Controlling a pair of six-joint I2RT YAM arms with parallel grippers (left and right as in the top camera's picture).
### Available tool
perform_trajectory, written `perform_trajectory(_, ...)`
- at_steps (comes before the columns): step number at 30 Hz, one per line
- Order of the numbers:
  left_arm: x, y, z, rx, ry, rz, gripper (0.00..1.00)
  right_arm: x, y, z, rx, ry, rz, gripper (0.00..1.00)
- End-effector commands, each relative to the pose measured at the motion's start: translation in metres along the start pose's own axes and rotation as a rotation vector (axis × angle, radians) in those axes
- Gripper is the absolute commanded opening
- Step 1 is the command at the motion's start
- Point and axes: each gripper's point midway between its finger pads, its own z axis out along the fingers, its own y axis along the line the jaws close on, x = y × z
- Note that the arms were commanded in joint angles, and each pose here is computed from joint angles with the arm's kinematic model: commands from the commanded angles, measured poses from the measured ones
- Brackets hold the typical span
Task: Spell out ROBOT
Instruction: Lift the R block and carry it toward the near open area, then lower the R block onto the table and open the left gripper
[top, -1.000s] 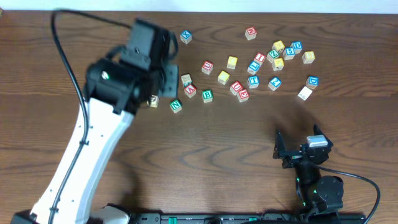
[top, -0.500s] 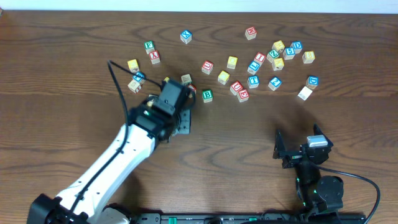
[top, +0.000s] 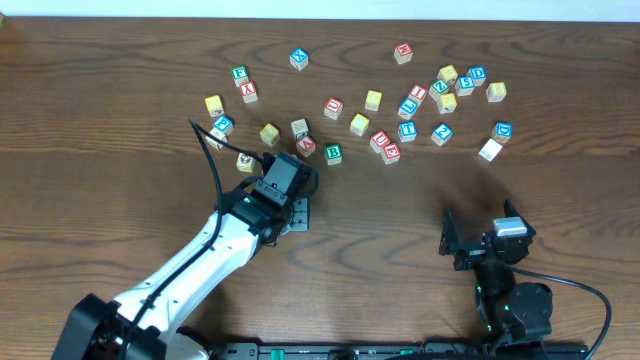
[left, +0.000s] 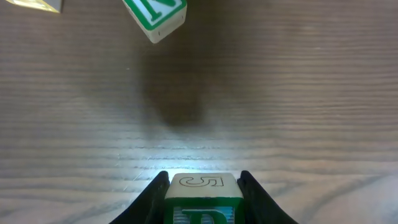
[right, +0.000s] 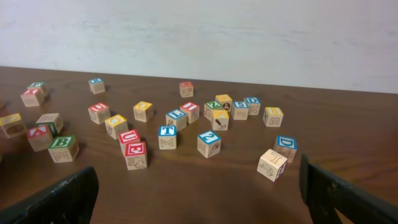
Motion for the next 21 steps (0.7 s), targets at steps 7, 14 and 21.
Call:
perform_trajectory(7,0.016,0.011,0.039,-0.066,0.064,-0.003,0.07,0.0,-0.001,0.0,0.003,-0.001,-0.01,0.99)
perform_trajectory(14,0.015,0.014,0.049,-0.087,0.058,-0.002,0.07,0.0,-0.001,0.0,0.003,-0.001,-0.01,0.99)
perform_trajectory(21,0.007,0.025,0.048,-0.152,0.014,0.002,0.08,0.0,-0.001,0.0,0.003,-0.001,-0.01,0.99)
